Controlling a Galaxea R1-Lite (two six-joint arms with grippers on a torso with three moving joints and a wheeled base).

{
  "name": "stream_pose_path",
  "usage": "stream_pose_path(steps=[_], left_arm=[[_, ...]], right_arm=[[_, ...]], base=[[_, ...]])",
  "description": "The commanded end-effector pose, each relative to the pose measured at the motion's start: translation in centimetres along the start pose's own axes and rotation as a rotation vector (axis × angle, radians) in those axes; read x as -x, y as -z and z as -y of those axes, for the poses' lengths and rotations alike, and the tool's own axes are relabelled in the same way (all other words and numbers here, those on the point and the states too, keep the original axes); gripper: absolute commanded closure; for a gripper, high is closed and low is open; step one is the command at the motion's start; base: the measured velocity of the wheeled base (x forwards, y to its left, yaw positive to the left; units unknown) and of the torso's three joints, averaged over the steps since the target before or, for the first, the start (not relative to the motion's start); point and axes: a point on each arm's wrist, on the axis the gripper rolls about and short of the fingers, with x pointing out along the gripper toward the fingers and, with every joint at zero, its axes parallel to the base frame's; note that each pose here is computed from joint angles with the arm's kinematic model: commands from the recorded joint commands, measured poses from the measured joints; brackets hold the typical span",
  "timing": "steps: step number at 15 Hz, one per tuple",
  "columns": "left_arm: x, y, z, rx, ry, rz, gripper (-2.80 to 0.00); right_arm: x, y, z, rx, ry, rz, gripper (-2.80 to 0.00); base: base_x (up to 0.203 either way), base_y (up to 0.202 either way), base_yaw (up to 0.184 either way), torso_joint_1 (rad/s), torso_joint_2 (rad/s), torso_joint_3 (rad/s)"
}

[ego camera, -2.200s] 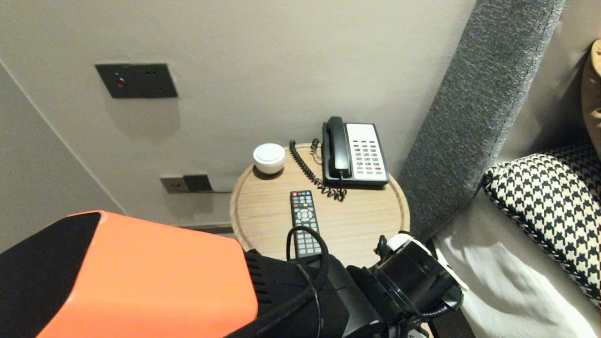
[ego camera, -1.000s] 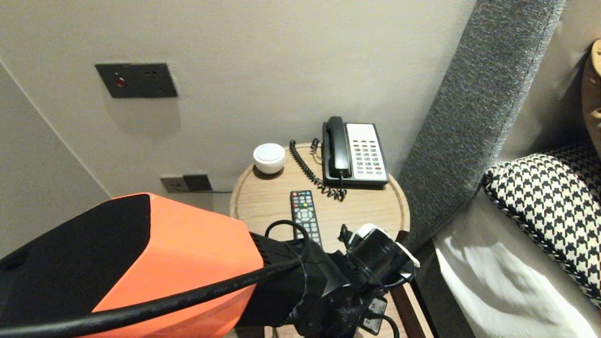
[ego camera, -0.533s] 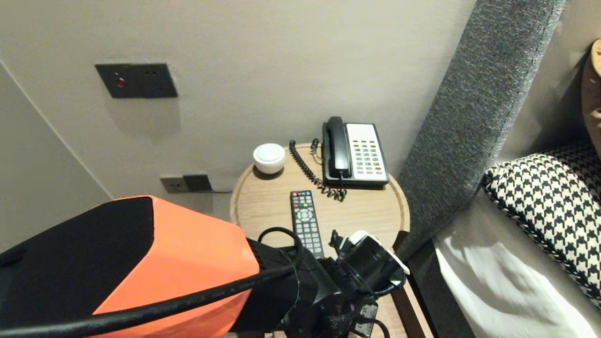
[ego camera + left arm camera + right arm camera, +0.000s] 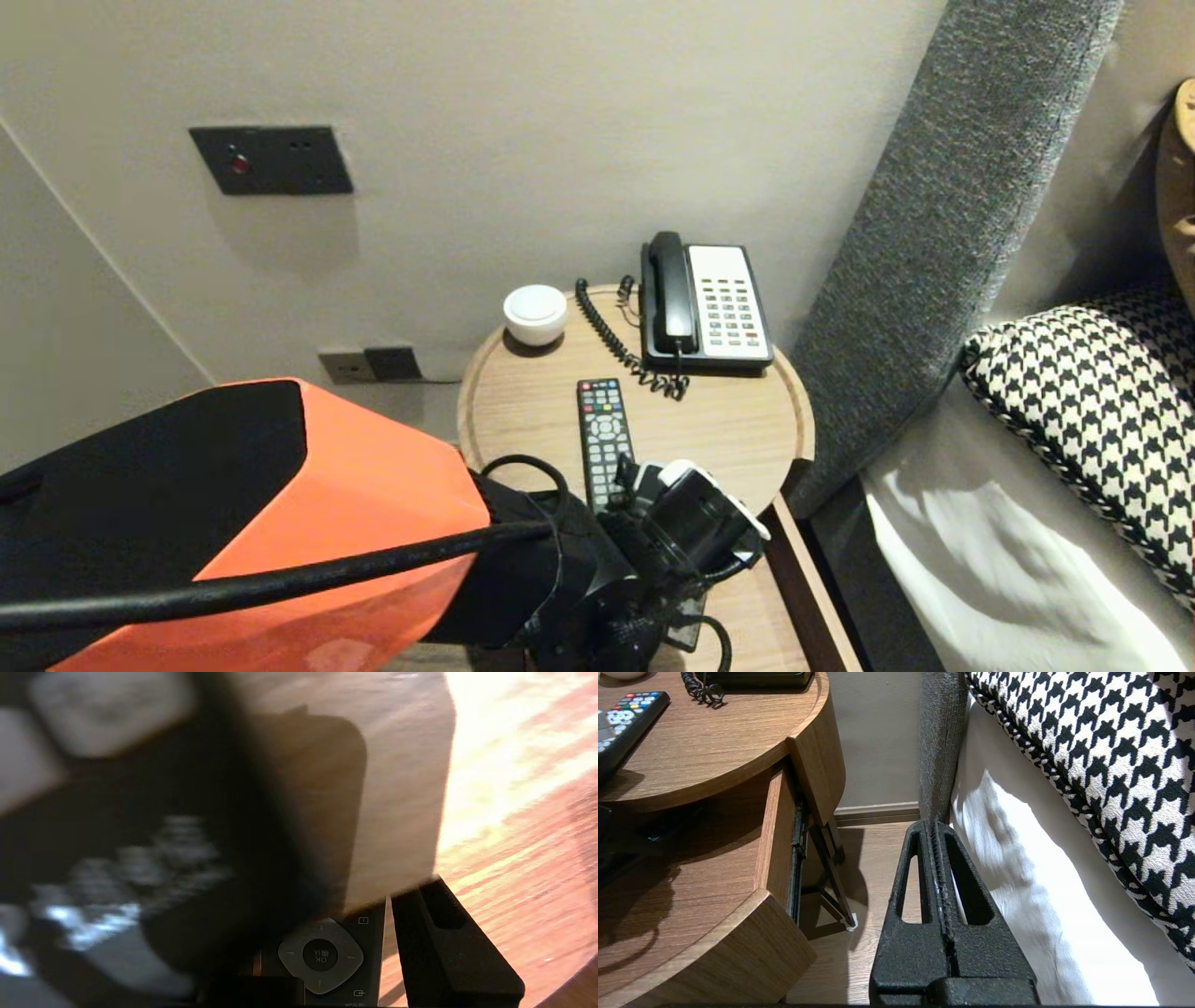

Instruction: Put the remote controls on the table in the drawer one by one

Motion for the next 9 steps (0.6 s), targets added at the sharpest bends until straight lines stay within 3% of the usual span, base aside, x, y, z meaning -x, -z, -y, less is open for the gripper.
stream_pose_path(steps=[1, 9], left_arm=[[-0.01, -0.07, -0.49, 0.013, -0.012, -0.001, 0.0], [0.02, 0.8, -0.11, -0.005, -0.007, -0.013, 0.0]], right_arm=[[-0.21, 1.13, 0.02, 0.0, 0.001, -0.041, 0.0], [-0.21, 1.13, 0.02, 0.0, 0.001, -0.041, 0.0]], base=[[0.0, 0.0, 0.0, 0.0, 0.0, 0.0], [0.0, 0.0, 0.0, 0.0, 0.0, 0.0]])
